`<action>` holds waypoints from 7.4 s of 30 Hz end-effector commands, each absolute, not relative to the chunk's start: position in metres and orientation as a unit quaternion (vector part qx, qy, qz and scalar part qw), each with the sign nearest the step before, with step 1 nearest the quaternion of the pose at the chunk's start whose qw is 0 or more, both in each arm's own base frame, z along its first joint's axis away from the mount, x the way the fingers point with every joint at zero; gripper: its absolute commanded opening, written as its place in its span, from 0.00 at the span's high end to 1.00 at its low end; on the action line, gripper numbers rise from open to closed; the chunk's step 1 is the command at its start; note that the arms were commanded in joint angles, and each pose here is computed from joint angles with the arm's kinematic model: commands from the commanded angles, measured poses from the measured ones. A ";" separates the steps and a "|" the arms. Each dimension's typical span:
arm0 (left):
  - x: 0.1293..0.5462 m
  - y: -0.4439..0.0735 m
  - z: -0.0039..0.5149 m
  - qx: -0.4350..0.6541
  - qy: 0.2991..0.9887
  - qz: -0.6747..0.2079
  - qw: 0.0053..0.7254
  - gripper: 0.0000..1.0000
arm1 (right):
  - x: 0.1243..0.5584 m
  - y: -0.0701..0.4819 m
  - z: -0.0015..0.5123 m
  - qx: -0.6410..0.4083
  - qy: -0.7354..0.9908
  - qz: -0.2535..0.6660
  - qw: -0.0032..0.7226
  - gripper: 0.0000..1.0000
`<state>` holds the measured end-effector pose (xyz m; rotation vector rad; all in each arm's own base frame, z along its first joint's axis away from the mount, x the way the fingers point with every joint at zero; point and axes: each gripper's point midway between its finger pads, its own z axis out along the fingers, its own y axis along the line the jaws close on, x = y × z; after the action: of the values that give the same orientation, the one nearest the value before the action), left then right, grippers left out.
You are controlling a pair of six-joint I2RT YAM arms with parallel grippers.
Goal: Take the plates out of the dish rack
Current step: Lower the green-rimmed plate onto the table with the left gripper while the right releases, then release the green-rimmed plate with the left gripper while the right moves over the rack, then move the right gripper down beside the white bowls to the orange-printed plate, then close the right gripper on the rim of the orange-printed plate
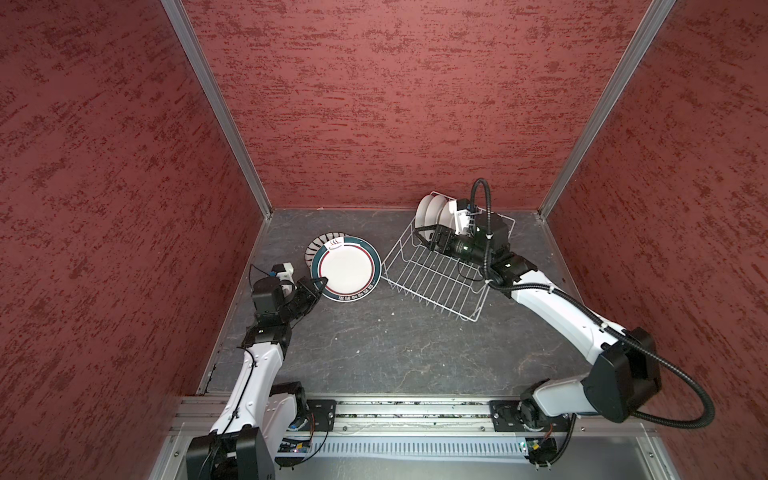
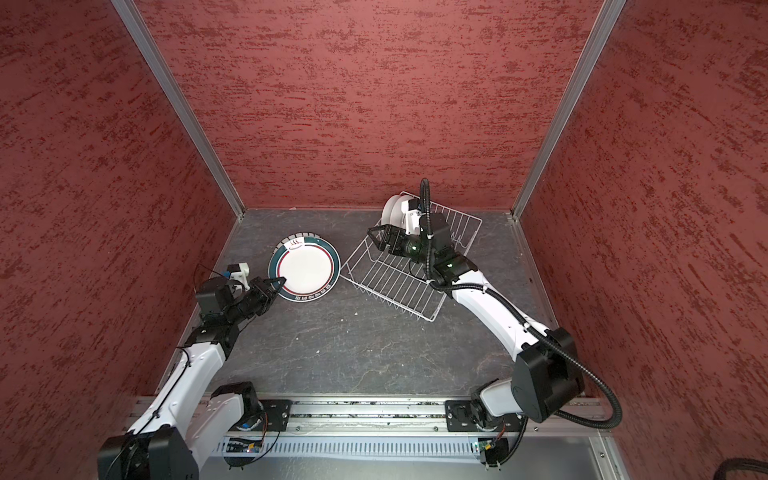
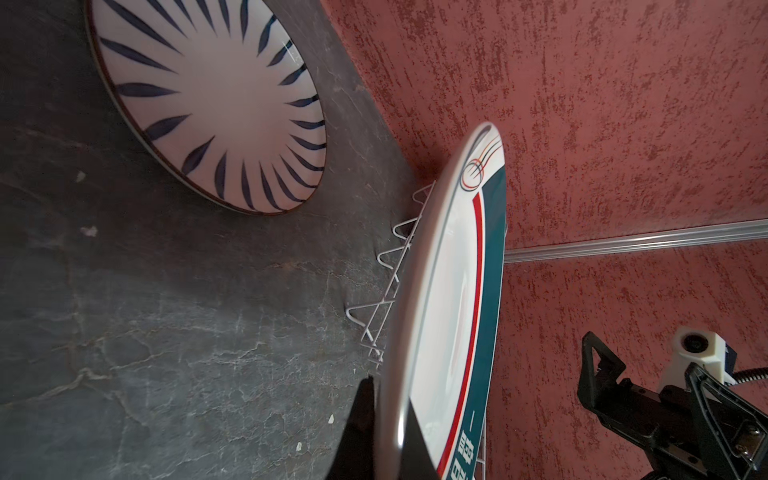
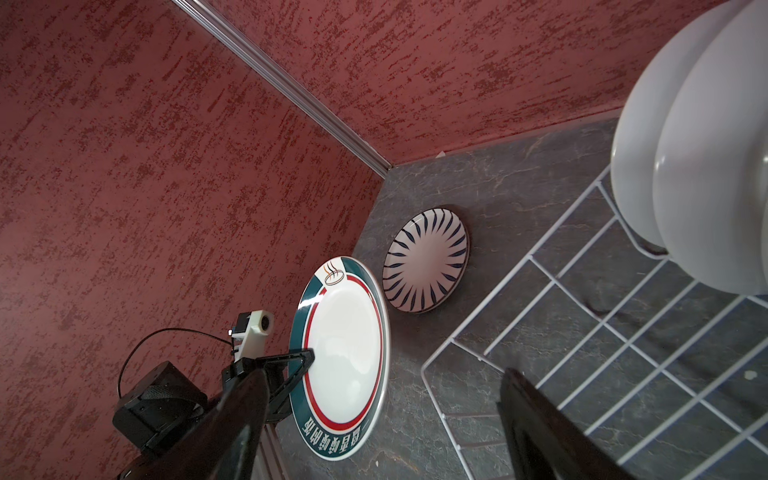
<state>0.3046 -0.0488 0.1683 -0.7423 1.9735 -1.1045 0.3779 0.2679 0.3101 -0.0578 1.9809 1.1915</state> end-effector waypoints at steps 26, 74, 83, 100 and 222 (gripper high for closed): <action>0.263 -0.010 0.072 -0.400 0.772 -0.352 0.346 1.00 | 0.388 0.259 0.291 -0.016 0.799 0.439 0.409 0.12; 0.250 0.018 0.040 -0.461 0.760 -0.315 0.332 0.20 | 0.392 0.230 0.281 0.023 0.817 0.383 0.430 0.12; 0.247 0.036 0.045 -0.469 0.765 -0.253 0.361 0.06 | 0.394 0.225 0.282 0.031 0.817 0.377 0.435 0.12; 0.254 0.038 0.115 -0.397 0.764 -0.221 0.459 0.05 | 0.418 0.176 0.248 0.087 0.855 0.216 0.463 0.14; 0.282 -0.046 0.143 -0.278 0.800 -0.321 0.424 0.06 | 0.542 0.149 0.173 0.100 0.768 -0.410 0.481 0.68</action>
<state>0.2844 -0.0442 0.1459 -0.7002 1.9954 -0.8004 0.5401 0.1571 0.1721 0.2178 1.9095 -0.9589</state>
